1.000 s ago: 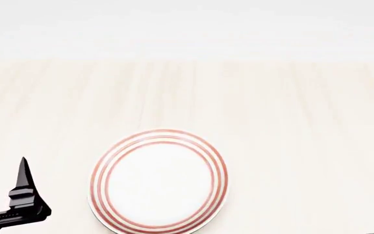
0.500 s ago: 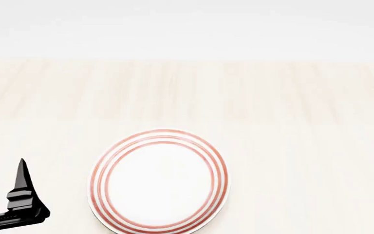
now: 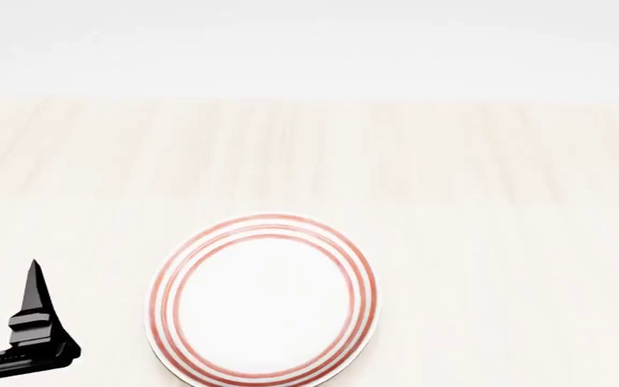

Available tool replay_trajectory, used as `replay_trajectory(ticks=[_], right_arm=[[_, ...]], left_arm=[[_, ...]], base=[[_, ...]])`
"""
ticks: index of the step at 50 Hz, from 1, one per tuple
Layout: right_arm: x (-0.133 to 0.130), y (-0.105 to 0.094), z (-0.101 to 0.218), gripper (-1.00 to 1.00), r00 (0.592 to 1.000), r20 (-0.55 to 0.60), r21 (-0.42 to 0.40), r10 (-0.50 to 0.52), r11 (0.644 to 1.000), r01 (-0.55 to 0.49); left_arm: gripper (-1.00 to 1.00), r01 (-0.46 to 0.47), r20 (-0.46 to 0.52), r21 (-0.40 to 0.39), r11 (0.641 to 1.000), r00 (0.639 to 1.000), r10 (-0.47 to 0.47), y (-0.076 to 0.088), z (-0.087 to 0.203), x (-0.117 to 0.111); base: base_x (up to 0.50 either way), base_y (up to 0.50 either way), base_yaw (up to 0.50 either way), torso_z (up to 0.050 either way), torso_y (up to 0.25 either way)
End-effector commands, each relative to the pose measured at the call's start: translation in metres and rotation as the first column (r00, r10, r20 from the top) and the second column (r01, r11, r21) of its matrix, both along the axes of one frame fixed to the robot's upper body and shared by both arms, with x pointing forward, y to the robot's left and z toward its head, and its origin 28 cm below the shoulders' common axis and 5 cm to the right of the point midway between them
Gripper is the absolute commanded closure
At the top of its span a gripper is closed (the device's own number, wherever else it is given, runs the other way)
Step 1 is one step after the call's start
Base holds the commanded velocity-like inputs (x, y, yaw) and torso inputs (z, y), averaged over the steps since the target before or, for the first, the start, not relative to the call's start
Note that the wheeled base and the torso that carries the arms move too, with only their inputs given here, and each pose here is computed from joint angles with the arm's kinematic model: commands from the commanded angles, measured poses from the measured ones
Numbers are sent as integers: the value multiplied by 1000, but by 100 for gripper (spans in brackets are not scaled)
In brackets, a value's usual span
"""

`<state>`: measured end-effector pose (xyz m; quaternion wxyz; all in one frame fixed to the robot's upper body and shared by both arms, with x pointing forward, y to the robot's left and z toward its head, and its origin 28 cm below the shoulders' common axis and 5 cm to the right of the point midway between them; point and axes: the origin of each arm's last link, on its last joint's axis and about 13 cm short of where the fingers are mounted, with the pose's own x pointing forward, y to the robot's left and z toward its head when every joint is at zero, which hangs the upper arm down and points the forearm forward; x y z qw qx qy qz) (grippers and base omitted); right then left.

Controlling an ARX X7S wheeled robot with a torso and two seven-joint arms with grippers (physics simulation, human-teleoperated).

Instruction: Put the bowl on the plate.

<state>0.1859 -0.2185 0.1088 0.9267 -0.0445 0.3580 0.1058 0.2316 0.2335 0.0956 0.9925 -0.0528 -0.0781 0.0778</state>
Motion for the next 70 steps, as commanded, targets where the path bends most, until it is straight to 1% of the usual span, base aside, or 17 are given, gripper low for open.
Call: replay_trajectory(ticks=[1, 7, 13, 17, 22, 25, 26, 31, 34, 37, 40, 41, 43, 45, 50, 60, 70], right_arm=[[-5, 11, -5, 100, 998, 21, 63, 53, 997, -54], [-11, 18, 1, 100, 994, 47, 71, 100, 992, -103], [-17, 26, 15, 100, 979, 169, 123, 112, 983, -134], [-18, 36, 28, 100, 950, 276, 139, 147, 972, -191], [-11, 58, 45, 100, 872, 427, 131, 239, 938, -321], [-6, 67, 50, 100, 839, 472, 116, 272, 924, -365], [-3, 73, 54, 100, 817, 497, 115, 293, 911, -396], [7, 82, 60, 100, 796, 516, 106, 317, 898, -427], [14, 85, 67, 100, 766, 575, 144, 289, 885, -442], [21, 87, 73, 100, 758, 606, 195, 240, 879, -435], [32, 88, 80, 100, 735, 653, 225, 185, 878, -422], [36, 88, 81, 100, 742, 649, 230, 169, 886, -403], [44, 87, 84, 100, 733, 671, 249, 110, 898, -362], [49, 86, 86, 100, 739, 671, 297, 57, 893, -339], [69, 83, 82, 100, 761, 647, 356, -51, 902, -242], [91, 77, 72, 100, 772, 615, 440, -162, 883, -165], [112, 70, 51, 100, 807, 538, 491, -246, 869, -63]], left_arm=[[-100, -5, 12, 6, 1000, 1000, 5, 1, -1, -1], [-100, -1, 11, 10, 1000, 1000, 1, 0, -2, -1], [-100, 1, 12, 10, 1000, 1000, -1, 0, -2, -1], [-100, 3, 12, 10, 1000, 1000, -3, 0, -2, -2], [-100, 3, 14, 7, 1000, 1000, -3, 0, -1, -1], [-100, 3, 15, 5, 1000, 1000, -3, 1, -1, -1], [-100, 3, 16, 4, 1000, 1000, -3, 1, 0, 0], [-100, -2, 17, -3, 1000, 1000, 2, 2, 1, 0], [-100, -5, 18, -9, 1000, 1000, 5, 2, 2, 0], [-100, -4, 18, -8, 1000, 1000, 4, 2, 2, -1], [-100, -1, 20, -8, 1000, 1000, 1, 1, 2, -2], [-100, -2, 21, -9, 1000, 1000, 2, 1, 3, -3], [-100, -4, 21, -10, 1000, 1000, 4, 2, 3, -3], [-100, -4, 21, -9, 1000, 1000, 4, 1, 3, -3], [-100, -1, 24, -10, 1000, 1000, 1, 1, 3, -5], [-100, -5, 29, -17, 1000, 1000, 6, 4, 5, -8], [-100, -6, 30, -17, 1000, 1000, 6, 5, 4, -10]], base=[[0, 0, 0, 0, 0], [0, 0, 0, 0, 0], [0, 0, 0, -3, 0], [0, 0, 0, 0, 0], [0, 0, 0, 0, 0], [0, 0, 0, 0, 0], [0, 0, 0, 0, 0], [0, 0, 0, 0, 0], [0, 0, 0, 0, 0], [0, 0, 0, 0, 0], [0, 0, 0, 0, 0], [0, 0, 0, 0, 0], [0, 0, 0, 0, 0], [0, 0, 0, 0, 0], [0, 0, 0, 0, 0], [0, 0, 0, 0, 0], [0, 0, 0, 0, 0]])
